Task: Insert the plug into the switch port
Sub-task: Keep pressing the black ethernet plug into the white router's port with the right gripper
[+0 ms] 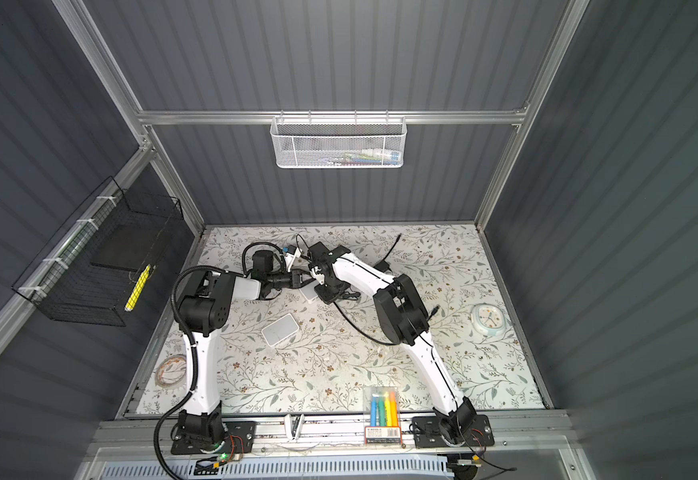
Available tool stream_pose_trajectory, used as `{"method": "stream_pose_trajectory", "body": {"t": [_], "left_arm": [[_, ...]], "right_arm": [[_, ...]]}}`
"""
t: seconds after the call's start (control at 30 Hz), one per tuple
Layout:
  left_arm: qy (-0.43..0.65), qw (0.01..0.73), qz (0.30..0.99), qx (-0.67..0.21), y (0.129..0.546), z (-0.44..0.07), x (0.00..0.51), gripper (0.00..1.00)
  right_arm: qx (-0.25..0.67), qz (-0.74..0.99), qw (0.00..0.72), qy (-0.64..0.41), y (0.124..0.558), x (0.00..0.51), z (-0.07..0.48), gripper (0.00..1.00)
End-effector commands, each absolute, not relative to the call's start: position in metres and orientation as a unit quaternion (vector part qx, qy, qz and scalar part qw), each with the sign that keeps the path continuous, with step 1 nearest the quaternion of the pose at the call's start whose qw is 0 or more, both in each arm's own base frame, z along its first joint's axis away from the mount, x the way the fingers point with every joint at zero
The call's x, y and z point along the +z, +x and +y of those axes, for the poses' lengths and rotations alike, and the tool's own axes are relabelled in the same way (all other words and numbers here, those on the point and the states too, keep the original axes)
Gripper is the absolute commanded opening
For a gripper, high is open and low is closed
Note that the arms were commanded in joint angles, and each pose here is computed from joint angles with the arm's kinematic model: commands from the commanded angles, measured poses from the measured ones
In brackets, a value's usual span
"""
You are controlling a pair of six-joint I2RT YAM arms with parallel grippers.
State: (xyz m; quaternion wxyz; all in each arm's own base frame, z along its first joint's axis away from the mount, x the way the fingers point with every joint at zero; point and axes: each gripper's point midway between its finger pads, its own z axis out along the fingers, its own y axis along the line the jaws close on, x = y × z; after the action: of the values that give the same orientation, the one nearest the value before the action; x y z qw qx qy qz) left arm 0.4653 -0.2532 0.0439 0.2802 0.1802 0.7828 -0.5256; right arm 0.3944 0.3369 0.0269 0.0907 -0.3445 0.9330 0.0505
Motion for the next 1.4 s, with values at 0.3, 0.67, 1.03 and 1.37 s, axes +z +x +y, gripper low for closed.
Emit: {"method": "stream_pose_trajectory", "body": {"t": [0.3,0.67,1.03,1.37], "left_arm": [[0.145,0.076,0.798,-0.580,0.375,-0.285,-0.030,0.18],[0.154,0.069,0.808,-0.565,0.367,-0.287,-0.034,0.17],[0.157,0.061,0.805,-0.569,0.359,-0.294,-0.035,0.17],[0.147,0.058,0.807,-0.569,0.351,-0.296,-0.041,0.16]], "right_arm": [[0.094,0.915,0.208,-0.332,0.453,0.046,0.375,0.00],[0.092,0.917,0.221,-0.319,0.462,0.053,0.378,0.00],[0.100,0.916,0.239,-0.307,0.470,0.061,0.384,0.00],[0.104,0.917,0.247,-0.296,0.475,0.066,0.388,0.00]]}}
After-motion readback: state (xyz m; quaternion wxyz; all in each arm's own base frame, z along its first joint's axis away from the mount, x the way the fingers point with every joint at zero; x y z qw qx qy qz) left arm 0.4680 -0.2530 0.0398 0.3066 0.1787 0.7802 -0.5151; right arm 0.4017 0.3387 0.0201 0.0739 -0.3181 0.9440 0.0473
